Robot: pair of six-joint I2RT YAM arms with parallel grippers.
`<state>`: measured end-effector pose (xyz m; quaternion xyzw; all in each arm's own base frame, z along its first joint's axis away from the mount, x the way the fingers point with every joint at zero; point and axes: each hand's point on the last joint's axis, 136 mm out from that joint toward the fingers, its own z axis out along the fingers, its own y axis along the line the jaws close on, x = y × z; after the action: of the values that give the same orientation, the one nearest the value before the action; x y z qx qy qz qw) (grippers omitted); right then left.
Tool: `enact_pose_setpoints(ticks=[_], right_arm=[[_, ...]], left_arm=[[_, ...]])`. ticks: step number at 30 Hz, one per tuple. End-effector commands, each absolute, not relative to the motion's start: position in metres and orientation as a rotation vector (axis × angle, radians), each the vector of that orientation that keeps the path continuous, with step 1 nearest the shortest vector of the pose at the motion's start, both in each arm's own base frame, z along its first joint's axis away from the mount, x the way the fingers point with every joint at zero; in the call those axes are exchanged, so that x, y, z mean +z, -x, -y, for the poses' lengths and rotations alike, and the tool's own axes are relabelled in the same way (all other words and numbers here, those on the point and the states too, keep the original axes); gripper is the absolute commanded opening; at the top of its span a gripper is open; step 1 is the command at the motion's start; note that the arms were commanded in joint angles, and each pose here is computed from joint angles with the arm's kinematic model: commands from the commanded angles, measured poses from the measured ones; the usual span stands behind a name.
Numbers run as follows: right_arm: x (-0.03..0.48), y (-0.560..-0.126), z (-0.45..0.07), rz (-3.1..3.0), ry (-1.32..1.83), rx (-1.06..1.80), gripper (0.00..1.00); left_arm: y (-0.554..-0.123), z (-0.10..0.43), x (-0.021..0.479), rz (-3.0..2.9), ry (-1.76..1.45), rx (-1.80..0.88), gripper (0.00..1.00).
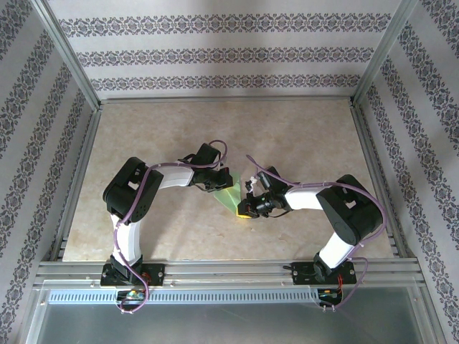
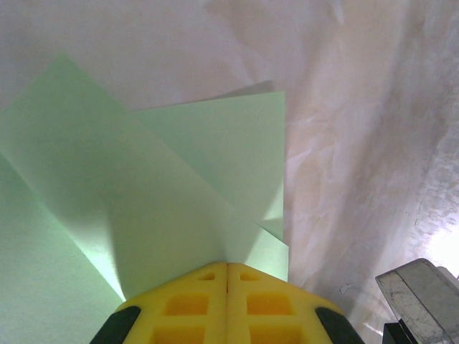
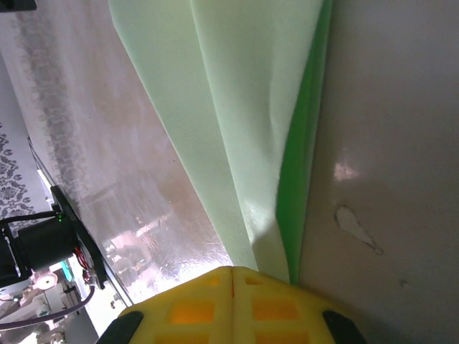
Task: Fold a paper plane with a square sheet of paper (fold left side to right side)
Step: Fourth fold the wing at the center of the table.
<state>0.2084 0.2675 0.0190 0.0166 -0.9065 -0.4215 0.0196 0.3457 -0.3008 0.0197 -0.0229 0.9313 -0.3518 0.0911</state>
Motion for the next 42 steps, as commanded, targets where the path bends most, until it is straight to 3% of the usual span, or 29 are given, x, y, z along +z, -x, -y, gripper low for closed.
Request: enact_pose_setpoints(ticks=[1, 11, 22, 35, 42], right_arm=[[-0.001, -0.193, -0.258, 2.812, -0.041, -1.199, 0.02], [0.003, -0.189, -0.264, 2.788, -0.068, -1.226, 0.02], [0.053, -0.219, -0.27, 2.844, -0.096, -1.409, 0.08], [0.038, -0.239, -0.28, 2.848, -0.102, -1.394, 0.08], [0.024, -0.229, -0.28, 2.833, -0.1, -1.34, 0.08]], left_arm=[[-0.326, 0.284, -0.016, -2.892, 0.117, -0.918, 0.02], [-0.326, 0.284, -0.016, -2.894, 0.119, -0.917, 0.02], [-0.327, 0.285, -0.016, -2.89, 0.115, -0.923, 0.02], [-0.327, 0.286, -0.015, -2.888, 0.118, -0.932, 0.02], [-0.327, 0.286, -0.016, -2.889, 0.117, -0.932, 0.02]])
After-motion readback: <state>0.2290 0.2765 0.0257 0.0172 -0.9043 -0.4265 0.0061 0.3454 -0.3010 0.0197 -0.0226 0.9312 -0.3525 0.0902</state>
